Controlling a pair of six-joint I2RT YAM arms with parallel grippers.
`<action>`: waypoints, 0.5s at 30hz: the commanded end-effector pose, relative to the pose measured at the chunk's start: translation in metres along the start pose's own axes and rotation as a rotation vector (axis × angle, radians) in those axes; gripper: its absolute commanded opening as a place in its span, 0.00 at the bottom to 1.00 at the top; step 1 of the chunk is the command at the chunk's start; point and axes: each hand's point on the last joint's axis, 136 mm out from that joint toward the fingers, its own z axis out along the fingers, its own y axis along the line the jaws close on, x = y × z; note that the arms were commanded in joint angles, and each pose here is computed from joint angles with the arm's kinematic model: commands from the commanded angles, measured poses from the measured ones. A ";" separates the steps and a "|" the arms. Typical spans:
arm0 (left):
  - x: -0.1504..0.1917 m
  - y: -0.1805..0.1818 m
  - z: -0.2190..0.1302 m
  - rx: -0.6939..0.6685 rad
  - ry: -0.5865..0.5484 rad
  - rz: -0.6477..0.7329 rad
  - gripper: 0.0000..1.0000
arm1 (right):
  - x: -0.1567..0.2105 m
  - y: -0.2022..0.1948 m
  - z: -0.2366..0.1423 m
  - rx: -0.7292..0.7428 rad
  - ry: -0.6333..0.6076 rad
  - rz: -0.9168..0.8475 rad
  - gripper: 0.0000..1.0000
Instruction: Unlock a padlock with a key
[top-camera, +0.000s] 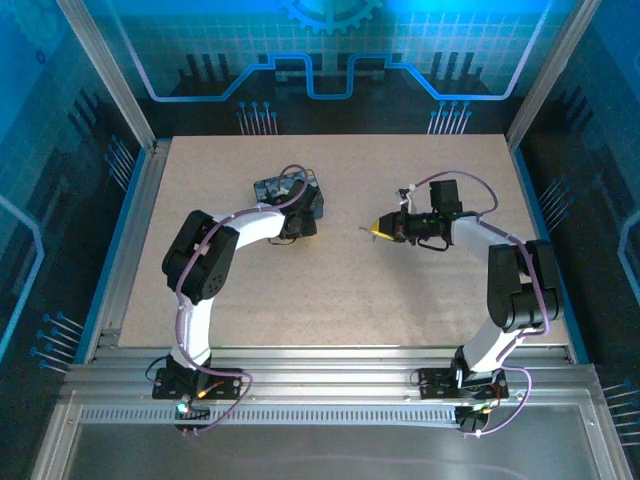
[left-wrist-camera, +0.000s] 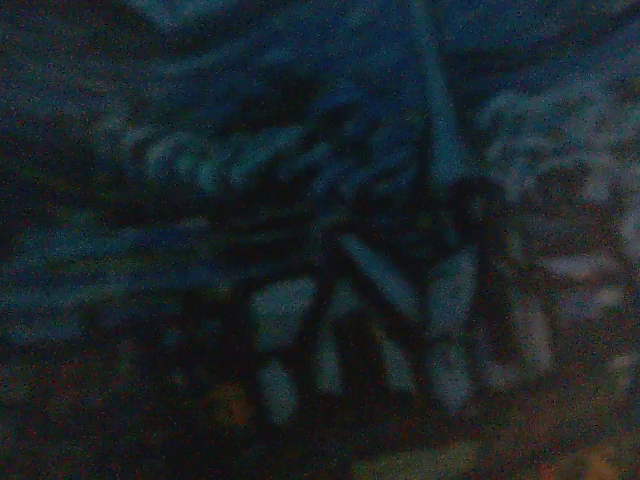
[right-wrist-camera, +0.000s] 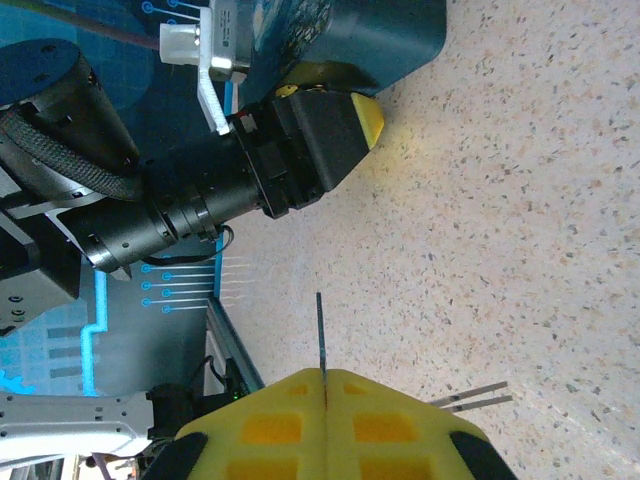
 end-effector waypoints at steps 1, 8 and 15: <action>0.013 0.016 -0.002 -0.078 0.066 -0.015 0.55 | 0.004 0.003 0.002 -0.002 0.014 -0.015 0.00; 0.006 0.026 0.003 -0.178 0.053 -0.040 0.54 | 0.005 0.002 0.004 -0.007 0.017 -0.016 0.00; 0.002 0.023 0.007 -0.171 0.037 -0.057 0.54 | 0.006 -0.003 0.007 -0.011 0.027 -0.009 0.00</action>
